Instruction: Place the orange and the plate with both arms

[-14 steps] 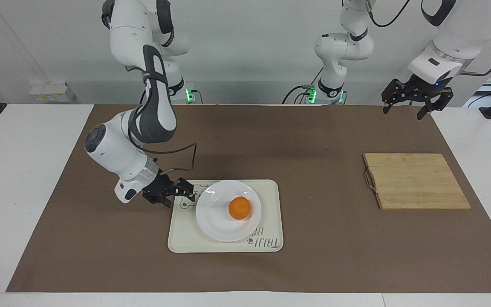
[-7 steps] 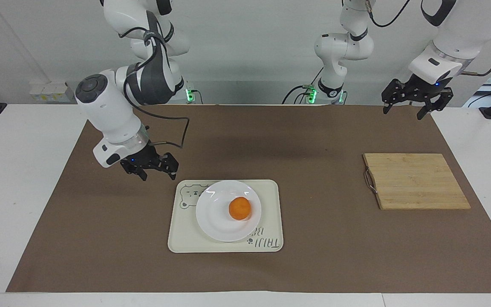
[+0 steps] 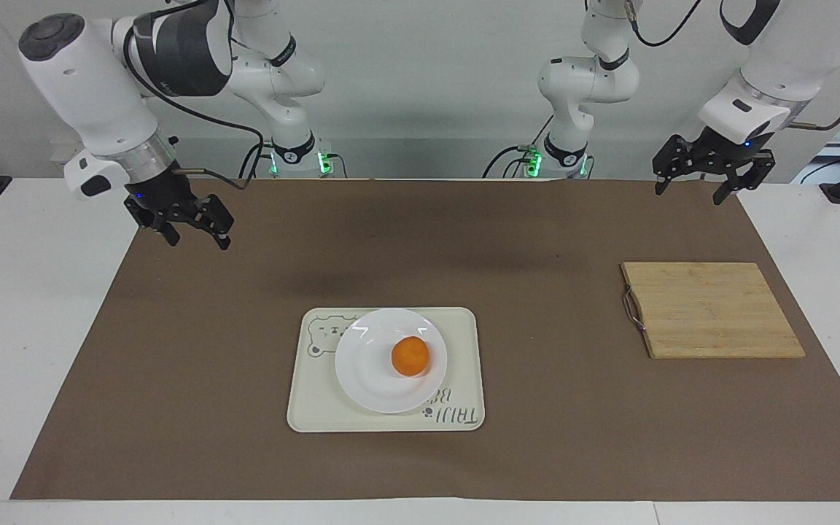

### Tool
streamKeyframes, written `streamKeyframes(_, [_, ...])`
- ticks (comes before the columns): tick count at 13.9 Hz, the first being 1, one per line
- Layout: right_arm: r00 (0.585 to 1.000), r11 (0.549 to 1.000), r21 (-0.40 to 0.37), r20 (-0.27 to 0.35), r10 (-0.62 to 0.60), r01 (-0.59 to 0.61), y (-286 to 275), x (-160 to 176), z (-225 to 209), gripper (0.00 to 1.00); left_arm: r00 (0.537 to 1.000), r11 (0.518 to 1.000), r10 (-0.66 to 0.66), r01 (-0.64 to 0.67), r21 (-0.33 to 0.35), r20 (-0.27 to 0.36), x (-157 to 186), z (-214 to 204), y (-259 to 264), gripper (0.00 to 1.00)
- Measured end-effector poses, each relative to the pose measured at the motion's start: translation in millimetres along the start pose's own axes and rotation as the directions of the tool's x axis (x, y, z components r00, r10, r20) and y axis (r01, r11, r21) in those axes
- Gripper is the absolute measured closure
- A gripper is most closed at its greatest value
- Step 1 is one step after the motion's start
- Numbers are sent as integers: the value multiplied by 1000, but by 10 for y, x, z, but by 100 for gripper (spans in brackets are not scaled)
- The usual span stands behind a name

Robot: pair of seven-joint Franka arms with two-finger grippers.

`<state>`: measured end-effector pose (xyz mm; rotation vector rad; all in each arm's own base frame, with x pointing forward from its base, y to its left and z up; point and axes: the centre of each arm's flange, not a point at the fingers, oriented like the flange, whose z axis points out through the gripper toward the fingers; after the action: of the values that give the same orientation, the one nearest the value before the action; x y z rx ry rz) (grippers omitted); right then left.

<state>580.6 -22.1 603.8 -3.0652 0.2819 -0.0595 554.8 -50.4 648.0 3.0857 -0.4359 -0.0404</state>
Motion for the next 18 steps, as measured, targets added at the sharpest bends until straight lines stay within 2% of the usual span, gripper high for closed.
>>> streamKeyframes(4, [999, 999, -36, 33, -18, 19, 30, -347, -434, 0, 1000, 1000, 2, -2, 0, 0, 2, 0, 8, 0])
streamKeyframes(8, [997, 999, -36, 70, -26, 29, 29, -574, -470, 0, 1000, 1000, 2, -2, 0, 0, 2, 0, 8, 0])
streamKeyframes(12, [991, 993, -43, 72, -110, 113, 26, -539, -479, 0, 1000, 1000, 2, -2, 0, 0, 2, 0, 8, 0])
streamKeyframes(18, [990, 991, -44, 50, -128, 130, -35, -447, -478, 0, 1000, 1000, 0, 0, 0, 1, -2, 1, -1, 0])
